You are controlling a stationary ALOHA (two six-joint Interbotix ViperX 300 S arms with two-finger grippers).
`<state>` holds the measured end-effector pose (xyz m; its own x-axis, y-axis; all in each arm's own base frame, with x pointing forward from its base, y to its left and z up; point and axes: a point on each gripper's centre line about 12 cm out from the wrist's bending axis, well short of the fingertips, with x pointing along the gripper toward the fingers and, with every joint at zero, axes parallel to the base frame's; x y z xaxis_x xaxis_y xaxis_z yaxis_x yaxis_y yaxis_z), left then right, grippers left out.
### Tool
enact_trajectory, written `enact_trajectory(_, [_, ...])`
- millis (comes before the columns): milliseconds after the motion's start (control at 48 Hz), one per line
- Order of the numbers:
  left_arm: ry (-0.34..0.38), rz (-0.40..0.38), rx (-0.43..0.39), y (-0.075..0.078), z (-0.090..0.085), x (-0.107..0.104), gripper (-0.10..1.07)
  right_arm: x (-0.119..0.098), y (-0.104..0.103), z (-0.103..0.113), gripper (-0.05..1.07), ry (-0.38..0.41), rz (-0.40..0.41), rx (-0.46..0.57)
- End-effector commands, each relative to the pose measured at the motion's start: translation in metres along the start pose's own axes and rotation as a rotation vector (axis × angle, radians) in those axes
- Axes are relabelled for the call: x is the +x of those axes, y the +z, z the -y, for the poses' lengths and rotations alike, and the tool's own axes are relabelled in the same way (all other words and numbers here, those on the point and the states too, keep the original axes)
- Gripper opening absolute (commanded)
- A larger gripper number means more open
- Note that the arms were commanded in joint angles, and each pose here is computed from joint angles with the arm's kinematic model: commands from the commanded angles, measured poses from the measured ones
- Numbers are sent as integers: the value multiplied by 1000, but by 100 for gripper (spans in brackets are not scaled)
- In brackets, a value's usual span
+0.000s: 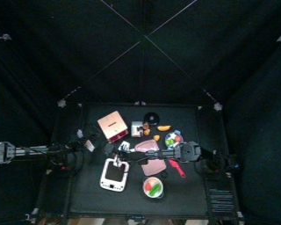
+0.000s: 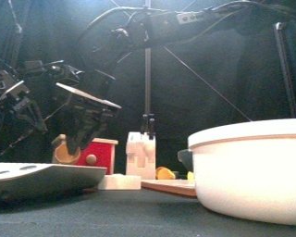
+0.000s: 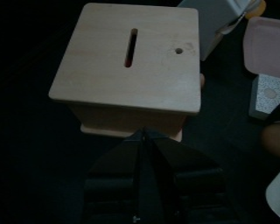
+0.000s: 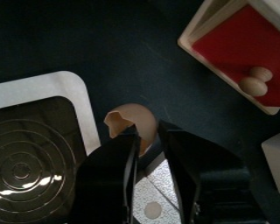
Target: Place eggshell near rice
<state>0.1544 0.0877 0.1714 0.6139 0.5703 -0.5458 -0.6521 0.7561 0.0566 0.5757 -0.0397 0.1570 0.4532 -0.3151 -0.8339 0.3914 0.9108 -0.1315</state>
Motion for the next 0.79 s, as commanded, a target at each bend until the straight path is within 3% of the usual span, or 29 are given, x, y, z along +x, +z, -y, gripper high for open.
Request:
enact_trajectory(0, [-1, 12, -6, 6, 1, 0, 55, -15, 13, 6, 70, 7, 41, 21])
enact_trajectory(250, [-5, 13, -4, 6, 2, -1, 55, -18, 15, 6, 80, 10, 48, 26])
enact_trajectory(604, [-8, 13, -3, 6, 2, -1, 55, -19, 15, 6, 80, 12, 41, 30])
enact_trajectory(771, [-16, 20, -2, 9, 3, -1, 55, -30, 19, 7, 80, 16, 40, 45])
